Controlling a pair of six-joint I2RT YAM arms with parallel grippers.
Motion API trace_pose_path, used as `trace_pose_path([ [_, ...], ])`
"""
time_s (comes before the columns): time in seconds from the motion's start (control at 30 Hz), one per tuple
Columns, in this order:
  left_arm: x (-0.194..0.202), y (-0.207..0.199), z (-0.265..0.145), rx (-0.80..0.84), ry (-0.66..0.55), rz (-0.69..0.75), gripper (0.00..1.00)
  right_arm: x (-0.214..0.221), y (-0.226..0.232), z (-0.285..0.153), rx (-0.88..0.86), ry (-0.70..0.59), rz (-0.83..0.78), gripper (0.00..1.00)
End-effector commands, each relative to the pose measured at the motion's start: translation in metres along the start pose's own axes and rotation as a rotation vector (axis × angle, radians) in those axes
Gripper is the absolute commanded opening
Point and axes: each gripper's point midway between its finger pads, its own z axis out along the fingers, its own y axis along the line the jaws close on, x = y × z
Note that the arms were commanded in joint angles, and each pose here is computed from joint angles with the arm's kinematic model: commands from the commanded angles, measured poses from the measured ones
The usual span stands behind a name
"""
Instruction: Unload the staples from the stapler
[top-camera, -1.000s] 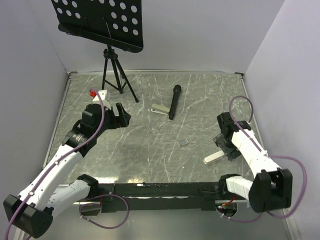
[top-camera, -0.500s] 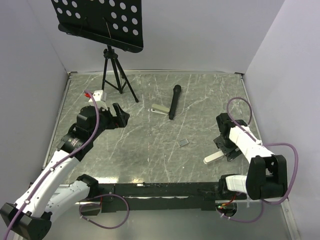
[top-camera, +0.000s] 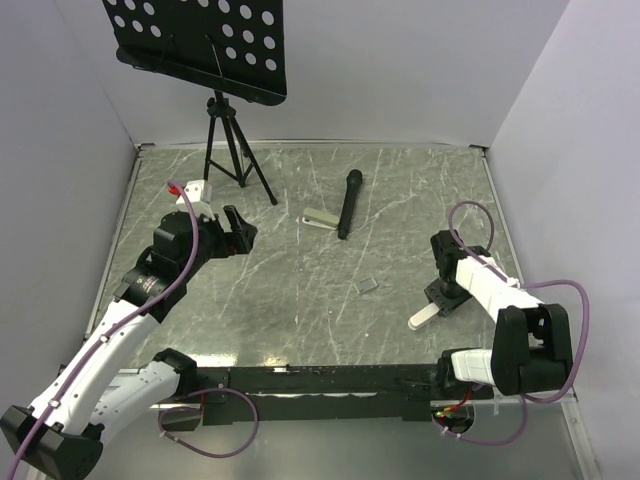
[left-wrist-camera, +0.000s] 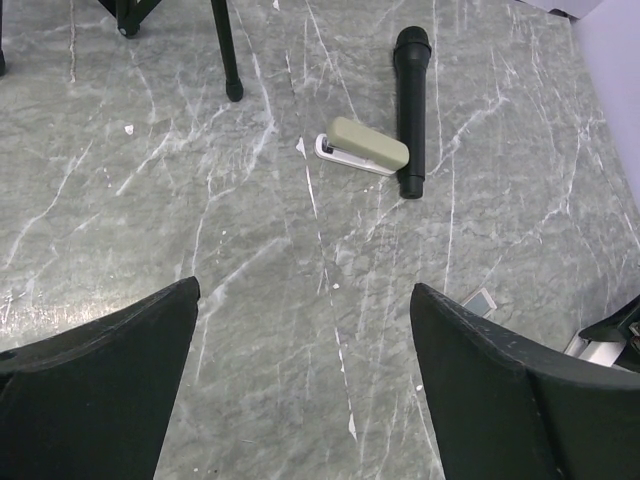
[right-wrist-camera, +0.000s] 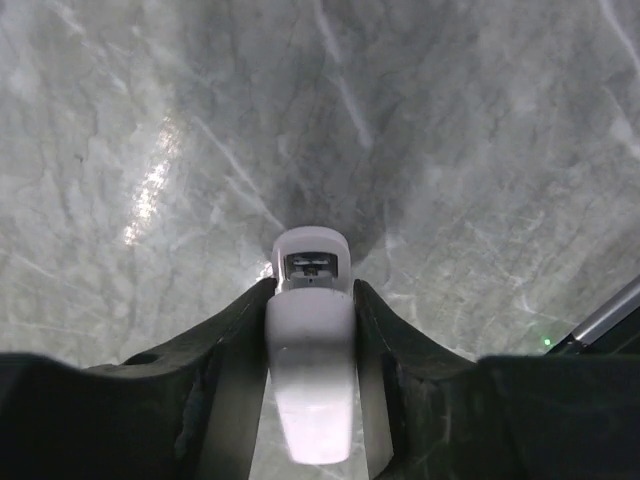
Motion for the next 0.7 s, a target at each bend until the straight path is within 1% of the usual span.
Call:
trace_pose_path([
  [0.0, -0.006, -0.005, 0.000, 0.019, -0.020, -0.005, 0.89, -0.008, 0.013, -0.009, -0.093, -0.039, -0.053, 0.36],
  [0.03, -0.005, -0.006, 0.001, 0.022, -0.017, -0.003, 0.88, -0.010, 0.017, -0.013, -0.122, -0.052, -0.068, 0.24],
  [0.07, -0.005, -0.007, 0.001, 0.026, -0.017, -0.005, 0.88, -0.010, 0.026, -0.023, -0.197, -0.062, -0.091, 0.18],
  [0.1, -0.004, -0.008, 0.001, 0.035, -0.011, -0.003, 0.86, -0.010, 0.032, -0.029, -0.254, -0.073, -0.165, 0.10],
  [0.13, -0.004, -0.008, 0.001, 0.036, -0.008, -0.005, 0.85, -0.012, 0.050, -0.039, -0.356, -0.094, -0.203, 0.00],
  [0.17, -0.003, -0.009, 0.001, 0.041, -0.006, -0.007, 0.84, -0.012, 0.061, -0.052, -0.440, -0.109, -0.245, 0.00],
  [0.2, -0.001, -0.010, 0.002, 0.046, 0.002, -0.008, 0.82, -0.002, 0.072, -0.065, -0.530, -0.088, -0.331, 0.00],
  [0.27, 0.002, -0.014, 0.004, 0.064, 0.021, -0.009, 0.80, 0.004, 0.090, -0.090, -0.673, -0.125, -0.437, 0.00],
  [0.3, 0.003, -0.016, 0.004, 0.075, 0.027, -0.011, 0.78, 0.020, 0.102, -0.112, -0.776, -0.099, -0.515, 0.00],
  [0.4, 0.009, -0.028, 0.009, 0.129, 0.066, -0.040, 0.73, 0.040, 0.127, -0.162, -0.989, -0.132, -0.660, 0.00],
  [0.43, 0.008, -0.036, 0.009, 0.174, 0.066, -0.045, 0.72, 0.060, 0.131, -0.178, -1.054, -0.102, -0.728, 0.00],
  [0.47, 0.013, -0.051, 0.006, 0.258, 0.105, -0.055, 0.72, 0.068, 0.137, -0.192, -1.110, -0.112, -0.768, 0.00],
  [0.5, 0.017, -0.057, 0.008, 0.289, 0.127, -0.057, 0.70, 0.073, 0.141, -0.206, -1.154, -0.118, -0.789, 0.00],
  [0.53, 0.020, -0.064, 0.008, 0.326, 0.147, -0.062, 0.69, 0.087, 0.143, -0.219, -1.203, -0.108, -0.834, 0.00],
  [0.57, 0.019, -0.074, 0.008, 0.378, 0.157, -0.073, 0.69, 0.091, 0.149, -0.233, -1.263, -0.129, -0.845, 0.00],
  [0.6, 0.025, -0.076, 0.015, 0.391, 0.189, -0.078, 0.69, 0.095, 0.152, -0.243, -1.304, -0.134, -0.855, 0.00],
  [0.67, 0.024, -0.091, 0.019, 0.457, 0.221, -0.093, 0.68, 0.110, 0.154, -0.260, -1.381, -0.112, -0.877, 0.00],
])
